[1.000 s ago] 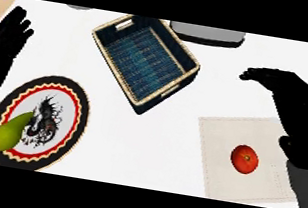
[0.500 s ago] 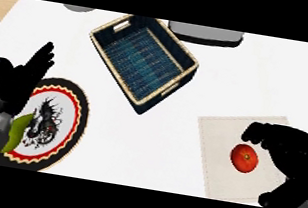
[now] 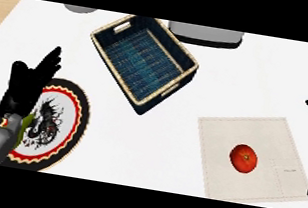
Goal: Pick the tomato from the placemat and place it in the basket
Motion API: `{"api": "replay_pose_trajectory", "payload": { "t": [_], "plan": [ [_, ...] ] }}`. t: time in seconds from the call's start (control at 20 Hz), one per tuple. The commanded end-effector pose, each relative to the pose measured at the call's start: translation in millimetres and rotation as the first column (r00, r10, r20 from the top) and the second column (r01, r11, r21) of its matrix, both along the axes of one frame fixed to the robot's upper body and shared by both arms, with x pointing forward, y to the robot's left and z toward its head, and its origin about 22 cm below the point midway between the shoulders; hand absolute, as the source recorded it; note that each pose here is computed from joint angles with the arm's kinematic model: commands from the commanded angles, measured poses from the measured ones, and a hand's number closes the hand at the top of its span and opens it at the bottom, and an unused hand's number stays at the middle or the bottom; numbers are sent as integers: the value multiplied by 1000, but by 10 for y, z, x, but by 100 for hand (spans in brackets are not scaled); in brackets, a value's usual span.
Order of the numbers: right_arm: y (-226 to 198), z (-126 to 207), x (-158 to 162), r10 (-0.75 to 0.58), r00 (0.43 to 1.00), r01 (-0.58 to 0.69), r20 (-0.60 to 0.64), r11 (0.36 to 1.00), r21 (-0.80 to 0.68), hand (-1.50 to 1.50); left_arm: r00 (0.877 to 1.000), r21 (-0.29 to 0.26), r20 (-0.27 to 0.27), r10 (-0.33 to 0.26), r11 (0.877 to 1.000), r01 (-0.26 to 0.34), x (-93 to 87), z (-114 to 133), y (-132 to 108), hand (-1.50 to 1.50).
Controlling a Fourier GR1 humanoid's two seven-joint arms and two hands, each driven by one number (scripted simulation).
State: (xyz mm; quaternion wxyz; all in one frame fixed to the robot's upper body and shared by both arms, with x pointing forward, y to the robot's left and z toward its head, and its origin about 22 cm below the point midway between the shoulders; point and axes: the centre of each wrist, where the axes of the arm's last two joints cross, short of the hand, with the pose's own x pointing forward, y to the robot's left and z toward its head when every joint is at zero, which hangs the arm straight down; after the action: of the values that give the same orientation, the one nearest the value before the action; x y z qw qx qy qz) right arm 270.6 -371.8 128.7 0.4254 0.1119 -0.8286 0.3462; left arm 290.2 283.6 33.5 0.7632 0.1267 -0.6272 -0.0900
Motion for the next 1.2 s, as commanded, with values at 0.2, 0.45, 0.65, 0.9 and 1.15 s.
{"api": "replay_pose_trajectory", "payload": {
  "t": [0.2,0.45,0.65,0.9,1.15],
  "plan": [
    [-277,563,1,212,972,-234,-99,849,-474,-150,999,-2,3,-38,999,38,59,-23,-154,0],
    [-374,365,-68,270,951,-310,-154,807,-503,-150,999,-5,-3,-37,999,37,66,41,-187,0],
    [-478,279,-85,279,950,-312,-142,808,-500,-150,999,-6,-13,-29,1000,29,88,-23,-35,0],
    [-631,76,3,221,970,-240,-96,841,-484,-150,998,6,-6,-56,998,56,29,-51,-166,0],
    [-722,-55,98,188,981,-191,-55,857,-479,-150,999,-14,-6,-35,999,35,181,-18,-252,0]
  ]
}}
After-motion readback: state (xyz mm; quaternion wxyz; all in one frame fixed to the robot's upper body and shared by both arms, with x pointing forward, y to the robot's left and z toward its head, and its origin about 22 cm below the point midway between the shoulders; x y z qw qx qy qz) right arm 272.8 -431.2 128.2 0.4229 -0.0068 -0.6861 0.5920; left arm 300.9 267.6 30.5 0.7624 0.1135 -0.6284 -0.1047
